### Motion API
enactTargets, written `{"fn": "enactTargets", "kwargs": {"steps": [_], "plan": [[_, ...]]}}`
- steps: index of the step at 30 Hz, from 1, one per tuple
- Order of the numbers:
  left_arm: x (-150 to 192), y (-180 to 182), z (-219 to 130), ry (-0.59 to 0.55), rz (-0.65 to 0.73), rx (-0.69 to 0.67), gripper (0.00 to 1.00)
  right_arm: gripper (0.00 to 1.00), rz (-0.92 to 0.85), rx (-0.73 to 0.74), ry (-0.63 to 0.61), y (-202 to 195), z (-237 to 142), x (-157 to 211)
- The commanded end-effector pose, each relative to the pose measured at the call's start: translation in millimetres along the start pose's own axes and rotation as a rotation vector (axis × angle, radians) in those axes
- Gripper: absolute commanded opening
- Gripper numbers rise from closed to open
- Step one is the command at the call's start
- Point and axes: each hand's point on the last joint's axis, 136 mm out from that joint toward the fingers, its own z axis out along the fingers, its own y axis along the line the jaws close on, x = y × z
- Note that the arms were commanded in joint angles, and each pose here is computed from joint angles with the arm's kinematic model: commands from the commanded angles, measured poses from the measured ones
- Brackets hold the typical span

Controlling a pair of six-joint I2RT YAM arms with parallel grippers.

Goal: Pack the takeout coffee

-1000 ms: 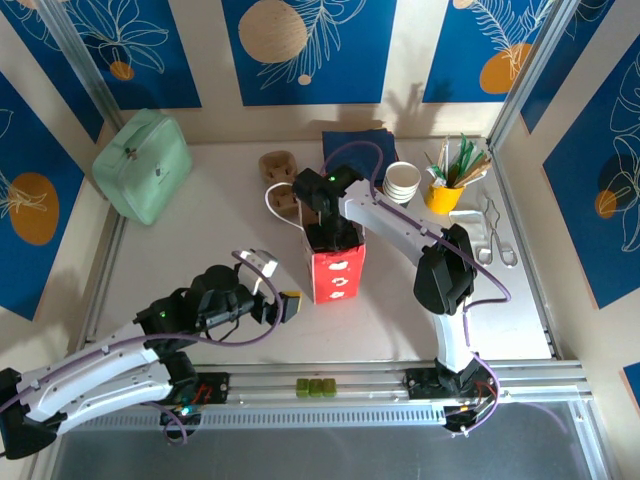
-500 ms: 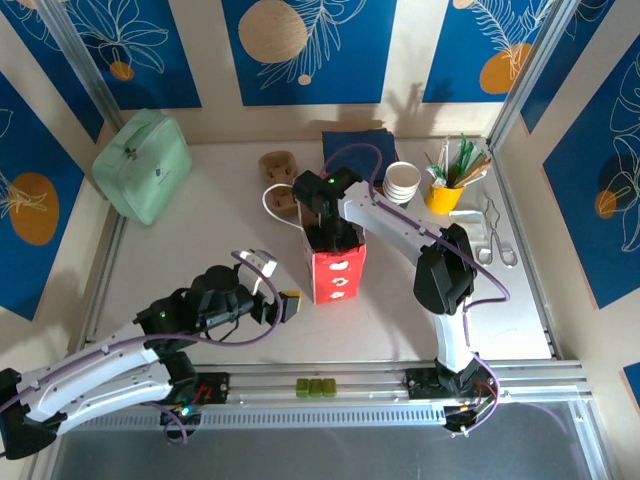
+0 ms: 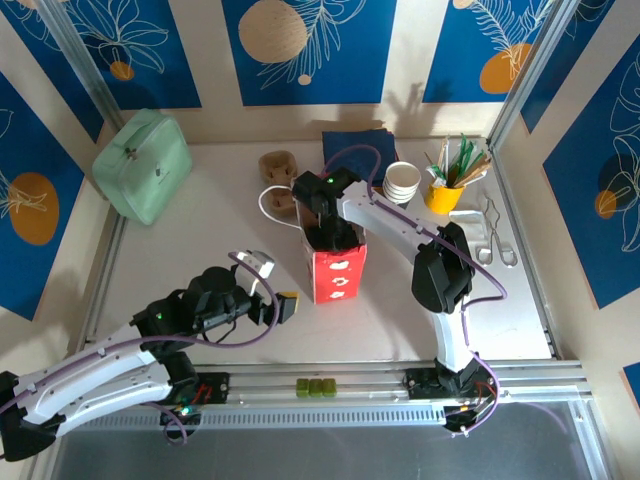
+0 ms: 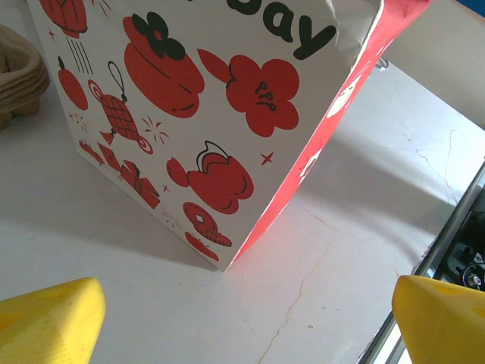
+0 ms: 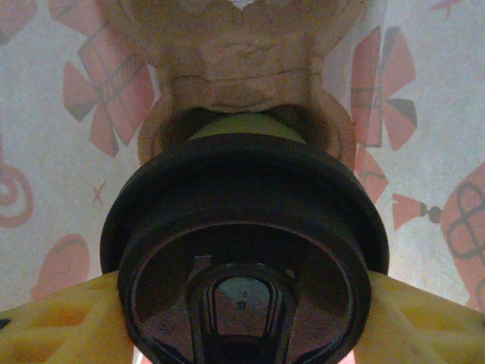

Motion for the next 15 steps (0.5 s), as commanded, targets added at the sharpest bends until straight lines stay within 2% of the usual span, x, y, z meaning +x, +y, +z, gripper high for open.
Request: {"fn": "enactTargets", "kwargs": {"steps": [1,15], "plan": [[-4.9,-1.1,-4.6,-0.018,-0.006,-0.001,0.97,0.63,0.003,0.017,0.08,0.7,20.9,5.8],[-4.6,-0.9,-3.1,-0.015,-0.003,-0.003,0.97,0.64,-0.001,0.03,0.092,0.7,27.7,8.9]]}}
